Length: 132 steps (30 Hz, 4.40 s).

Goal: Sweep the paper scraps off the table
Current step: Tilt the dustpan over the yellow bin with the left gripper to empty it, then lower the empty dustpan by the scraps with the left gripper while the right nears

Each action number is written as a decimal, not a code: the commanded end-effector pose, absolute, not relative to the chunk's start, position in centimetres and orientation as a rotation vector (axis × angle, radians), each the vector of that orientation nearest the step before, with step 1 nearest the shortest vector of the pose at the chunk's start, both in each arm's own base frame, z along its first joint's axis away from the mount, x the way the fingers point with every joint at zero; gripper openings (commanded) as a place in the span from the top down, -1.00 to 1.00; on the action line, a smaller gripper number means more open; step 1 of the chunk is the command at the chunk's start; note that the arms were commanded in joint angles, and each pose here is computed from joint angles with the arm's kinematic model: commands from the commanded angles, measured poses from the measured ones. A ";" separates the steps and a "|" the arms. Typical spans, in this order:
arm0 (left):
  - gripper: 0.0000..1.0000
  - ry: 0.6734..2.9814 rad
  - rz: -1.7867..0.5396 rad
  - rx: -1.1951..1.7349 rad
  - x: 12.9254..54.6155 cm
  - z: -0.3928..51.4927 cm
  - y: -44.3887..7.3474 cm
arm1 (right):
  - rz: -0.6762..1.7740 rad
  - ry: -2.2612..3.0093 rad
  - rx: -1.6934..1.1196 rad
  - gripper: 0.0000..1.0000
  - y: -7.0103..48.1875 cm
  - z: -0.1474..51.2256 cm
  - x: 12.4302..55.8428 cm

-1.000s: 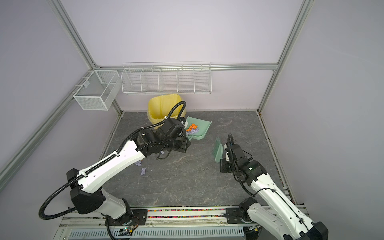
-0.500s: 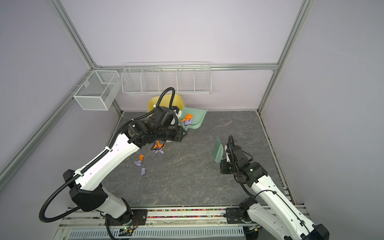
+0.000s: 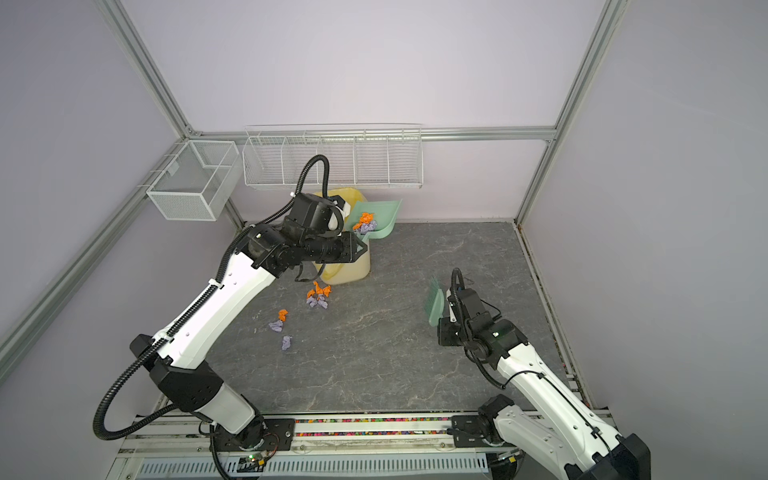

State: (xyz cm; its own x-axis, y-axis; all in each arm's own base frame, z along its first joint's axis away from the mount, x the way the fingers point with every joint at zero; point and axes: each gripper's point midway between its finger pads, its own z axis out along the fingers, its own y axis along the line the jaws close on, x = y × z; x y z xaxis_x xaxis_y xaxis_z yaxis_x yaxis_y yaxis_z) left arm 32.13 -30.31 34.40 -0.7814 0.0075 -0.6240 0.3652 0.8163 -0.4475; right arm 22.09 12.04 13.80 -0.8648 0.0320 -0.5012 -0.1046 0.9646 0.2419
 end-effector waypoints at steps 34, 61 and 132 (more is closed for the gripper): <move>1.00 2.155 -1.411 -0.163 37.0 34.9 -23.5 | 0.437 2.545 -0.026 0.87 11.9 15.2 20.9; 1.00 1.885 -1.895 -0.454 38.2 35.6 -21.9 | 0.373 2.459 0.073 0.86 9.7 16.6 20.4; 1.00 2.297 -1.073 -0.239 18.1 28.7 -13.9 | 0.813 2.424 -0.172 0.86 23.3 21.4 20.1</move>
State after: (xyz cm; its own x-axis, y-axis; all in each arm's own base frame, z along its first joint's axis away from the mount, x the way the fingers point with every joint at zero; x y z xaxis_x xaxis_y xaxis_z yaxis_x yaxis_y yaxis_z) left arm 19.07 -15.61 31.10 -0.8186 -0.4107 -0.4016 0.1178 0.5642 -0.8172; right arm 19.34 22.01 18.47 -0.8695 0.0669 -0.4893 -0.2158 0.8397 0.4984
